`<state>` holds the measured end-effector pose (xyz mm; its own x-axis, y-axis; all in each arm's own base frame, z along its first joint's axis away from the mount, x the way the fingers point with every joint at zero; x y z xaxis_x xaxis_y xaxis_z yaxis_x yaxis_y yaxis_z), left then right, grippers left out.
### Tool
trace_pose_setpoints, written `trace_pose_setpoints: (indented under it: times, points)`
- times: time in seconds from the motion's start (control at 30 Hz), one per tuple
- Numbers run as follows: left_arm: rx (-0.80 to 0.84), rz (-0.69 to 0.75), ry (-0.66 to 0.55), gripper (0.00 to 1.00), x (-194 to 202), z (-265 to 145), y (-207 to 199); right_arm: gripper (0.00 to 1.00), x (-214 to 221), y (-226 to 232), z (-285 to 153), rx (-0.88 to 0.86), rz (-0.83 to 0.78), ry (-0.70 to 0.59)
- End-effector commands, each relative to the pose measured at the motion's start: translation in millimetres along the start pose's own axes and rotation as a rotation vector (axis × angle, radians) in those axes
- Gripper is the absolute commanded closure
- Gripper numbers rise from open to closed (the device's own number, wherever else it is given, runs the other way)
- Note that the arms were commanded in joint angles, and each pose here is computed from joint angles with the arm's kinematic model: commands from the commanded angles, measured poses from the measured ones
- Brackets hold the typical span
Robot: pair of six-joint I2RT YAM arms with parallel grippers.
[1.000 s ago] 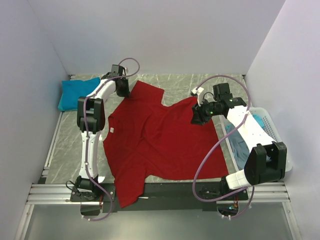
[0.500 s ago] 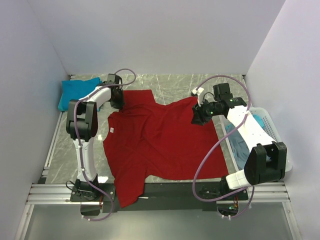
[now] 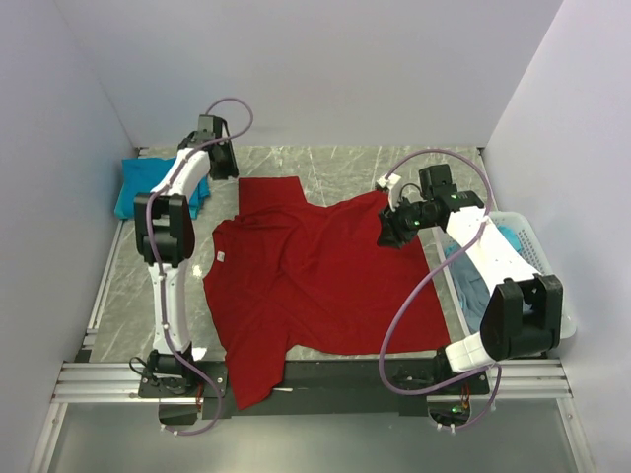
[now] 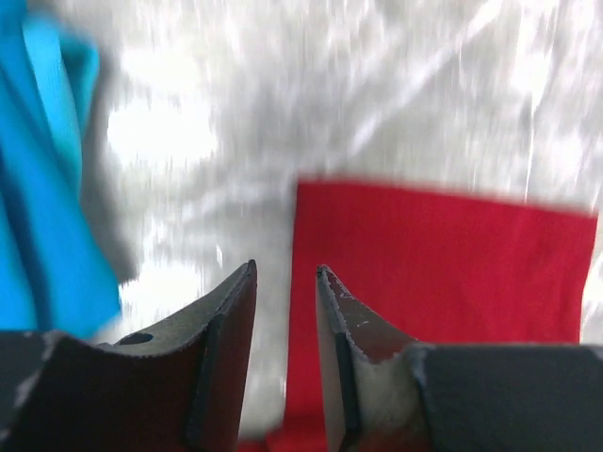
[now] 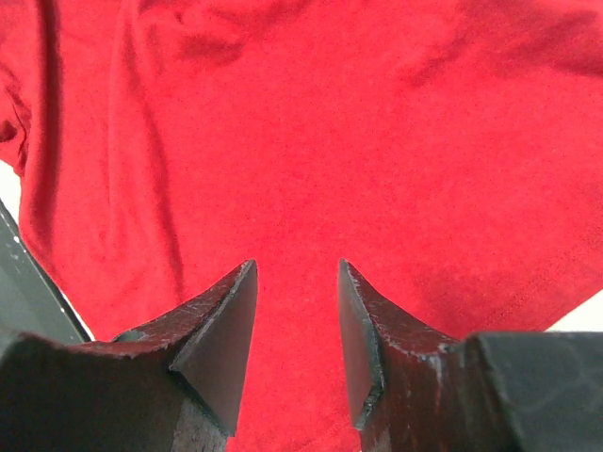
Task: Fold and stack the t-shirts
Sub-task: Flatten the tshirt out
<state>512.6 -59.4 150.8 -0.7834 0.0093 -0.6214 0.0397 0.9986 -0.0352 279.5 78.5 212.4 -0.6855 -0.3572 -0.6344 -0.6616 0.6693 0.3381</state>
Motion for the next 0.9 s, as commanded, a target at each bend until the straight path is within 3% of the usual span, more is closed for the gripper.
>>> trace_pose_setpoints:
  times: [0.0, 0.27, 0.63, 0.87]
  points:
    - [0.024, 0.002, 0.064, 0.62, 4.8, 27.3, 0.1, 0.53, 1.5, -1.1, 1.6, -0.019, -0.003, 0.009]
    - [0.096, 0.024, -0.005, 0.58, -4.7, 49.9, -5.4, 0.53, 3.9, -3.6, 5.1, -0.026, 0.009, 0.027]
    - [0.101, 0.053, 0.090, 0.59, 18.5, 73.3, -10.0, 0.53, 4.2, -4.8, 6.4, -0.023, 0.006, 0.035]
    - [-0.027, 0.121, 0.150, 0.60, 31.9, 80.0, -19.4, 0.53, 4.3, -5.1, 5.4, -0.018, 0.004, 0.035]
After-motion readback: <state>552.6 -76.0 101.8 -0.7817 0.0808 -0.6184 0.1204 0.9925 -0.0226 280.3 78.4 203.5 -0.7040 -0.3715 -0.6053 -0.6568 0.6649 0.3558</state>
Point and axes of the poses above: each gripper's point midway between its finger pads, its own z axis out along the fingers, its own y axis along the line the jaws close on, x = y × z, the point moved 9 cm from there along -z, back along the fingers, and after that the axes turned 14 degrees about z, right-handed, at the moved point
